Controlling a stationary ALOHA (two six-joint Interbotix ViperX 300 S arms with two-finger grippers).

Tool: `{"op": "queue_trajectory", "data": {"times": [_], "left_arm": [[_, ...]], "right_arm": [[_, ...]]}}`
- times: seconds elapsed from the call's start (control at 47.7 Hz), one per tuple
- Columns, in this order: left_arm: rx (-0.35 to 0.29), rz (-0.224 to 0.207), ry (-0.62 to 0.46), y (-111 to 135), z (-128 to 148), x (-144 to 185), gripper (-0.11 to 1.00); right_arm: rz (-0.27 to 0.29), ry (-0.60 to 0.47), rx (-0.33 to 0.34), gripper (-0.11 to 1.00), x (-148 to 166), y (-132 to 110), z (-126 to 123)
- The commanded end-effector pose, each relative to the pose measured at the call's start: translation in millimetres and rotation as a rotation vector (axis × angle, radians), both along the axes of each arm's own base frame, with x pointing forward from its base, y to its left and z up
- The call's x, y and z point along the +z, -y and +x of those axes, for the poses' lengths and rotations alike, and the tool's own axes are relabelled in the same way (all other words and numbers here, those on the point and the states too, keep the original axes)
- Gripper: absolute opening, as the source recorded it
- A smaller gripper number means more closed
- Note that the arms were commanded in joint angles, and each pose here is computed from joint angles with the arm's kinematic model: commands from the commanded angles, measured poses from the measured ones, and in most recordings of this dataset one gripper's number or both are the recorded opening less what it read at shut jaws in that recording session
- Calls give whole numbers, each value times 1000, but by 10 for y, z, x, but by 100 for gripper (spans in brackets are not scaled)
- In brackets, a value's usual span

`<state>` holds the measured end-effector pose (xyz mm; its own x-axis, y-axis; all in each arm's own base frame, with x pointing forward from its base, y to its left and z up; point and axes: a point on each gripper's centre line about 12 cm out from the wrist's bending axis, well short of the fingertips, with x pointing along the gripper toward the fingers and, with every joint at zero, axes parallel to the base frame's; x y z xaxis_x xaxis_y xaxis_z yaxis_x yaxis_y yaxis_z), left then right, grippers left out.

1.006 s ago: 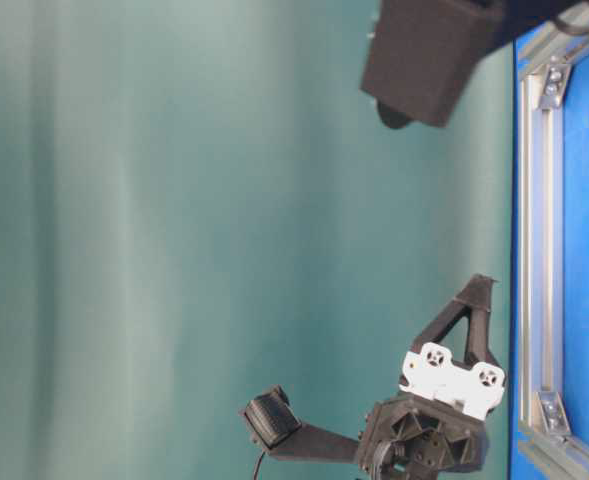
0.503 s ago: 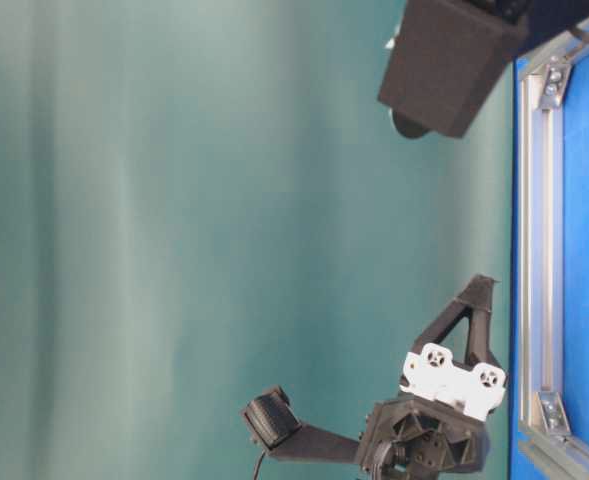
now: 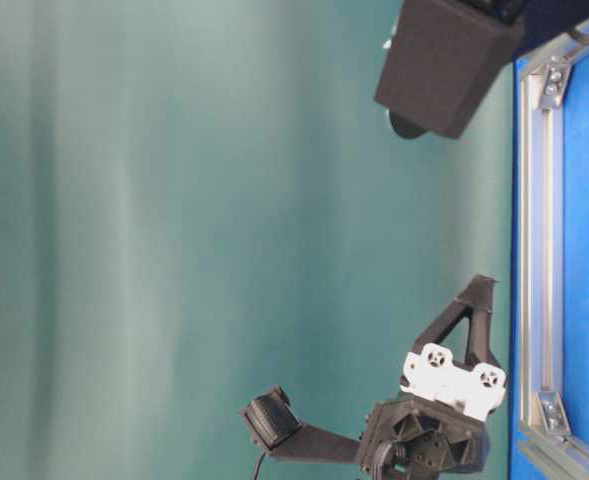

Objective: Insert the wire through the string loop located on the left side.
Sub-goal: 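Lift the black cable plug upright with the right gripper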

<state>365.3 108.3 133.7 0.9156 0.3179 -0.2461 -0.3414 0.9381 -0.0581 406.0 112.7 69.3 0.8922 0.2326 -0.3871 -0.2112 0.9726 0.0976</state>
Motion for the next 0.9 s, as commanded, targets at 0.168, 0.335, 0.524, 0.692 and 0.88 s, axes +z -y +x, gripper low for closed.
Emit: {"op": "queue_trajectory", "data": {"times": [0.168,0.335,0.524,0.692,0.88], "left_arm": [[-4,14,42,4,15,156,0],[-3,8,41,6,10,149,0],[-2,0,44,11,12,149,0],[-2,0,44,12,8,151,0],[-2,0,44,12,8,151,0]], "right_arm": [[16,51,8,0,350,-38,31],[15,42,8,0,617,-24,-5],[17,45,11,0,893,-16,-64],[22,61,13,0,1020,-12,-102],[19,62,15,0,1021,-12,-106]]}}
